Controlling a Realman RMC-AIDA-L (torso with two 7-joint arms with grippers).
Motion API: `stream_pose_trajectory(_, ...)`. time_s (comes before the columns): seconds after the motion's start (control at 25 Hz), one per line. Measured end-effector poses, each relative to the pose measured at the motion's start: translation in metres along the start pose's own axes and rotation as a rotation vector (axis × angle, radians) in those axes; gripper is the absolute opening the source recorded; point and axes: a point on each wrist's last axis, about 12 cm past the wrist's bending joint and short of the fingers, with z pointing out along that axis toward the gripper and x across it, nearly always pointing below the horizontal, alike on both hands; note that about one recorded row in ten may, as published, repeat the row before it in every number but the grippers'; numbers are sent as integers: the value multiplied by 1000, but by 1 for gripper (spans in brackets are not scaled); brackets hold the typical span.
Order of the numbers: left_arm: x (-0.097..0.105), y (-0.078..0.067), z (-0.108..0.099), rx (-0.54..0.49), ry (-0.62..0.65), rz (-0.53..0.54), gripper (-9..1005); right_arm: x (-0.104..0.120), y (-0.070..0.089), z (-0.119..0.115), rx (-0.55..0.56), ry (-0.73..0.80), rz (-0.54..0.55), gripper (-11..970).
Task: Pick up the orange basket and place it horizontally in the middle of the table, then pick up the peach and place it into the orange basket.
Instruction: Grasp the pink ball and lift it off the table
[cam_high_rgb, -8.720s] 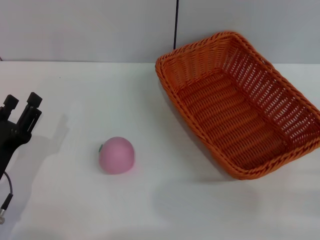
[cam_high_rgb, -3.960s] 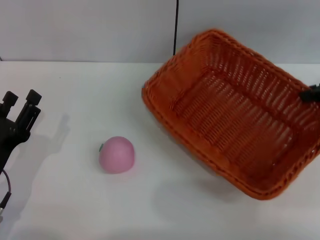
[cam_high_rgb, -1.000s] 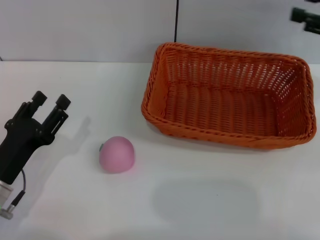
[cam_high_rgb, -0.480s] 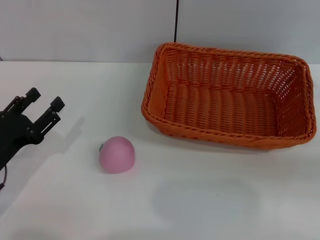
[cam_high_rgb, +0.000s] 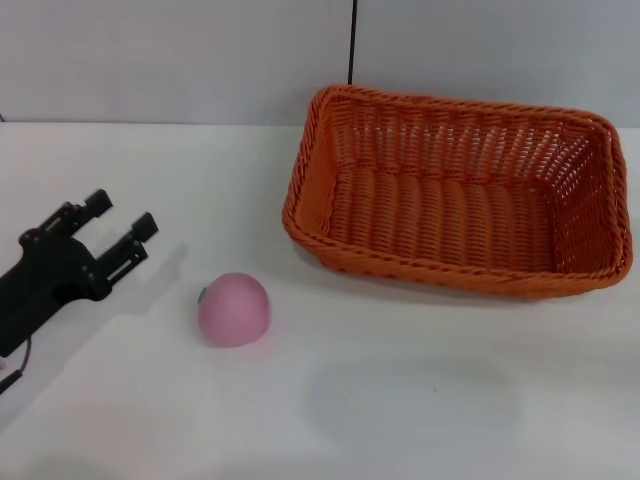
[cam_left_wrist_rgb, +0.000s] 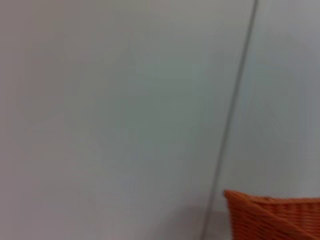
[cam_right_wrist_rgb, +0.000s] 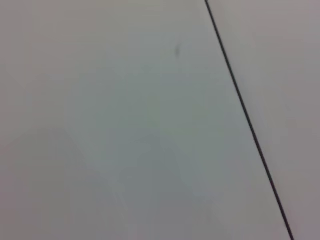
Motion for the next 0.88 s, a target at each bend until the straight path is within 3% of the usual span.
stream_pose_trajectory(0.44,8,-14,8,128,92,-16,689,3,-2,8,19,8,-5,676)
stream_pose_trajectory(0.88,18,-27,13,191,155,-28,688,7,-2,12,35,17,-2,676)
